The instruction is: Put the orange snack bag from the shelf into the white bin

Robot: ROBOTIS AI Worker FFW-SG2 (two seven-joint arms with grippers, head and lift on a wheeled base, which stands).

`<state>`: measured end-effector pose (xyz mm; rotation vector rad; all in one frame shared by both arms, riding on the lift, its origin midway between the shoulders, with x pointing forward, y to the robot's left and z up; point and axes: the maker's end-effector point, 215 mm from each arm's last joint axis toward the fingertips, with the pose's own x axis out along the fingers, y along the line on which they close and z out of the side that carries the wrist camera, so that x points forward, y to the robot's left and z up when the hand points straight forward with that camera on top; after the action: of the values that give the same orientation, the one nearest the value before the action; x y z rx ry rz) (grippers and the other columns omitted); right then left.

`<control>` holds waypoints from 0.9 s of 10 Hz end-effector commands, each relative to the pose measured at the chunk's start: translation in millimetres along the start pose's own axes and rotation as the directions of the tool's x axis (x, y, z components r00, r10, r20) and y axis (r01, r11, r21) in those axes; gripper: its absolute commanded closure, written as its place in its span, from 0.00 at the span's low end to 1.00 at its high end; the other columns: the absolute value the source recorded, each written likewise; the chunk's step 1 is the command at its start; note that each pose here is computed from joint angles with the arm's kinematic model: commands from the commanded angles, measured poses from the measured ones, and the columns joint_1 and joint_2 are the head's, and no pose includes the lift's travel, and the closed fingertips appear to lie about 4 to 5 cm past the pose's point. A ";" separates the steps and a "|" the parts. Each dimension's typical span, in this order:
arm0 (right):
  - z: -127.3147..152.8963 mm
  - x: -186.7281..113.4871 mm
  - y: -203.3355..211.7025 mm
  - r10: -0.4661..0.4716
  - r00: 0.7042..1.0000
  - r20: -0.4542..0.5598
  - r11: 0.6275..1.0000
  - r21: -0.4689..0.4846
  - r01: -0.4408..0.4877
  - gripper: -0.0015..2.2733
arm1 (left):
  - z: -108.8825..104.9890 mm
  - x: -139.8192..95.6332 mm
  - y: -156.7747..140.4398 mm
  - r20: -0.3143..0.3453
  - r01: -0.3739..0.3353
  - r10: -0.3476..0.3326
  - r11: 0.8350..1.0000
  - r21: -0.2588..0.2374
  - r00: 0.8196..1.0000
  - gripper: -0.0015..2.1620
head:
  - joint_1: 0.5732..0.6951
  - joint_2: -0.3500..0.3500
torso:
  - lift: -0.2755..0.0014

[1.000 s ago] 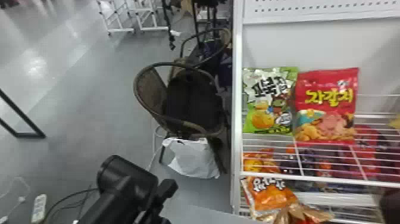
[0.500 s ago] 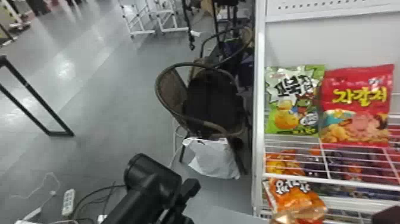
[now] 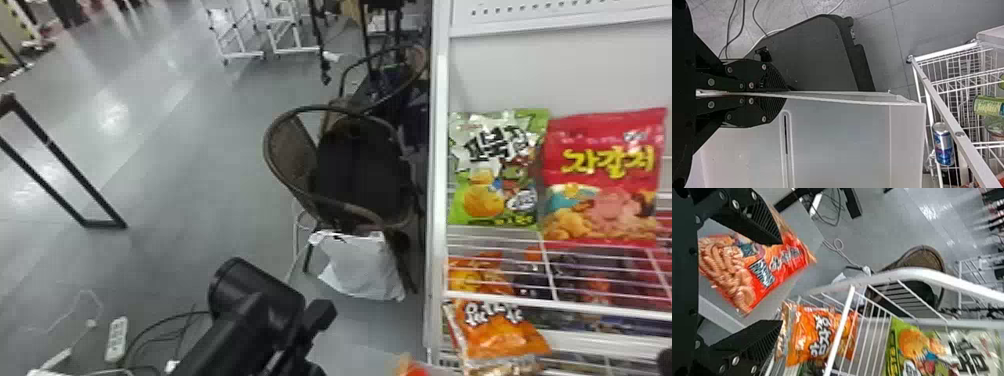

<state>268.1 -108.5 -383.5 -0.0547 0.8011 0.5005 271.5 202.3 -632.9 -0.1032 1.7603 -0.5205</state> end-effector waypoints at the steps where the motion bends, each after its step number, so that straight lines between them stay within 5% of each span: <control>1: 12.2 -2.4 -30.0 -0.067 0.997 0.048 0.997 0.027 0.066 0.03 | -0.7 -2.3 3.5 0.001 -0.001 0.001 1.000 -0.006 1.000 0.99 | 1.00 0.82 | 1.00; 4: 39.8 1.6 -84.9 -0.198 0.965 0.172 0.979 0.092 0.184 0.03 | -1.3 -2.5 4.3 0.002 0.001 -0.001 1.000 -0.009 1.000 0.99 | 1.00 0.66 | 1.00; 9: 86.3 -12.1 -176.2 -0.384 0.814 0.437 0.920 0.252 0.299 0.04 | -1.9 -3.2 6.0 0.001 0.000 0.000 1.000 -0.010 1.000 0.99 | 1.00 0.46 | 1.00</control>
<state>394.2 -239.7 -341.3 0.0744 0.3562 0.1045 272.0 209.3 -632.1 -0.1103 1.7609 -0.5114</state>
